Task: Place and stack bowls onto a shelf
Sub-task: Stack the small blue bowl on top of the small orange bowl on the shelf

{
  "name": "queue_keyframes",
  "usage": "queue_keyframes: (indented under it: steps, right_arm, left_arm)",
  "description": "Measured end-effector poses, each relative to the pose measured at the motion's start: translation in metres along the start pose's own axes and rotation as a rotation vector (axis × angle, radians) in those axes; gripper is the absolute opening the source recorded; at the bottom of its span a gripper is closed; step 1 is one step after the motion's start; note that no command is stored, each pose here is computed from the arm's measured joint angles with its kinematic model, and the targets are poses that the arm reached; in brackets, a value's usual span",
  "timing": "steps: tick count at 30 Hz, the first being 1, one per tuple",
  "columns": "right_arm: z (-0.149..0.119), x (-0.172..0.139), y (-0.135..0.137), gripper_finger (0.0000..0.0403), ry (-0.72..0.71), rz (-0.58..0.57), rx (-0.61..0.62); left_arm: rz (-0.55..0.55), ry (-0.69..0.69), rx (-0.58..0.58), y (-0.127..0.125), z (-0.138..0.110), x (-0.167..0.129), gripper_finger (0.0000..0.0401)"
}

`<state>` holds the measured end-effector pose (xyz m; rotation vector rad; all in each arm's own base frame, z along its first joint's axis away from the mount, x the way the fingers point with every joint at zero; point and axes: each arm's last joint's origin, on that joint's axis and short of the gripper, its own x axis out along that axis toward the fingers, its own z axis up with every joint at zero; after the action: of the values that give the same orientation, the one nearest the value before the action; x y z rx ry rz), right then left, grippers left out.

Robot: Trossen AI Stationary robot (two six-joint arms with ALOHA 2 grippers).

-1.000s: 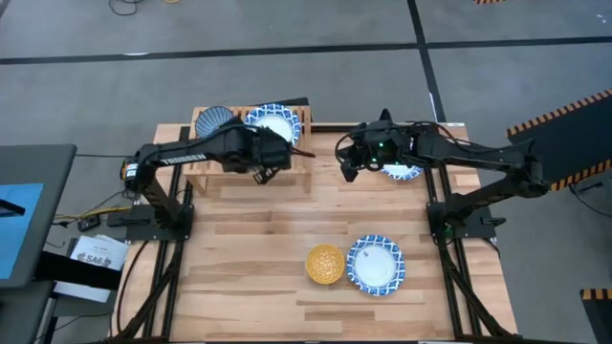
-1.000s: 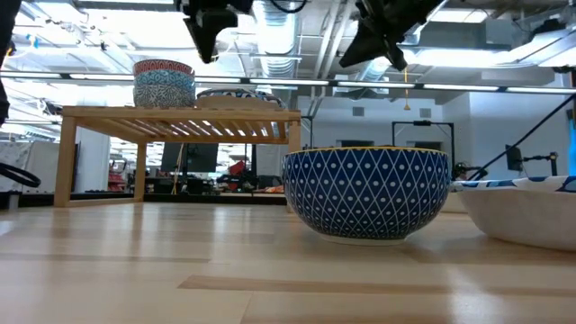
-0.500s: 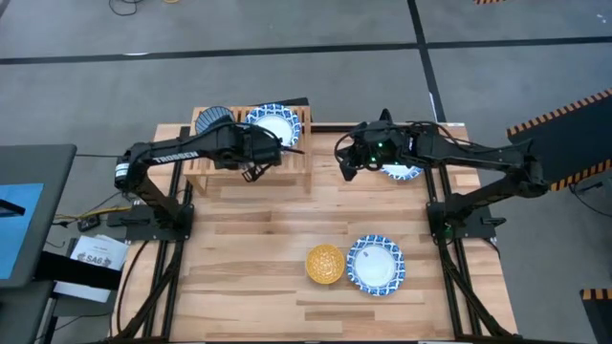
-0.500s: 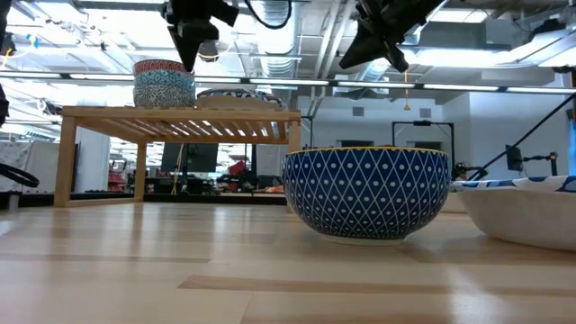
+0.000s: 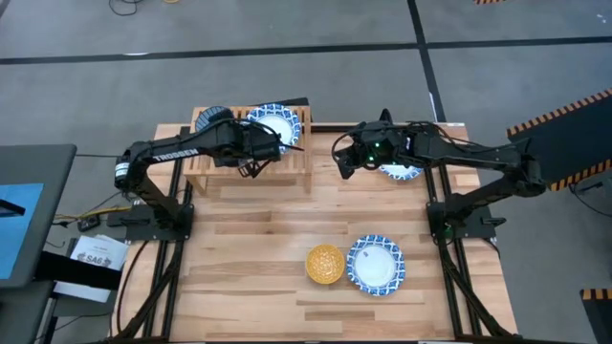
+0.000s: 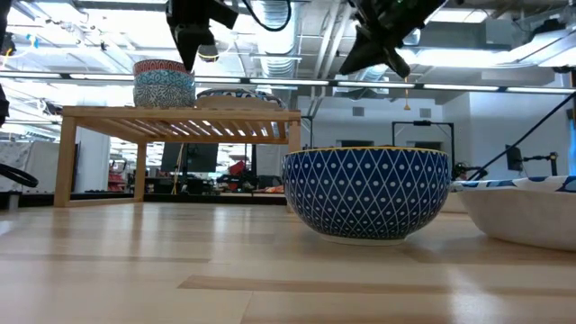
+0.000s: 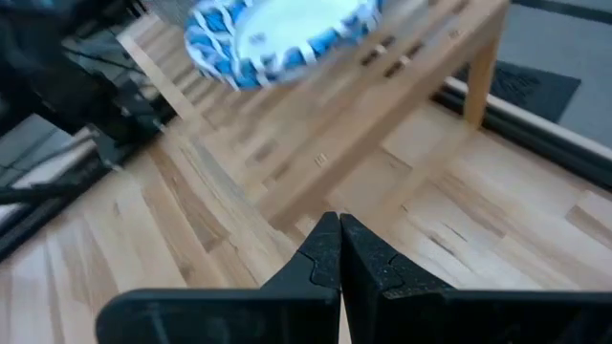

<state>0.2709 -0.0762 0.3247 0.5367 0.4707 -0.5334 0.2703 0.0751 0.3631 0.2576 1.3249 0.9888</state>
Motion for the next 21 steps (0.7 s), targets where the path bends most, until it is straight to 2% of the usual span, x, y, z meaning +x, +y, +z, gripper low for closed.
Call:
queue_keyframes:
  steps: [10,21]
  right_arm:
    - [-0.007,0.02,0.001,0.002,0.048,-0.013,0.021]
    - [-0.002,0.017,0.002,0.002,0.017,0.003,0.027]
  left_arm:
    - [0.053,-0.011,0.057,0.003,0.0,0.0,0.0]
    - [0.052,0.014,0.113,0.009,0.001,0.007,0.0]
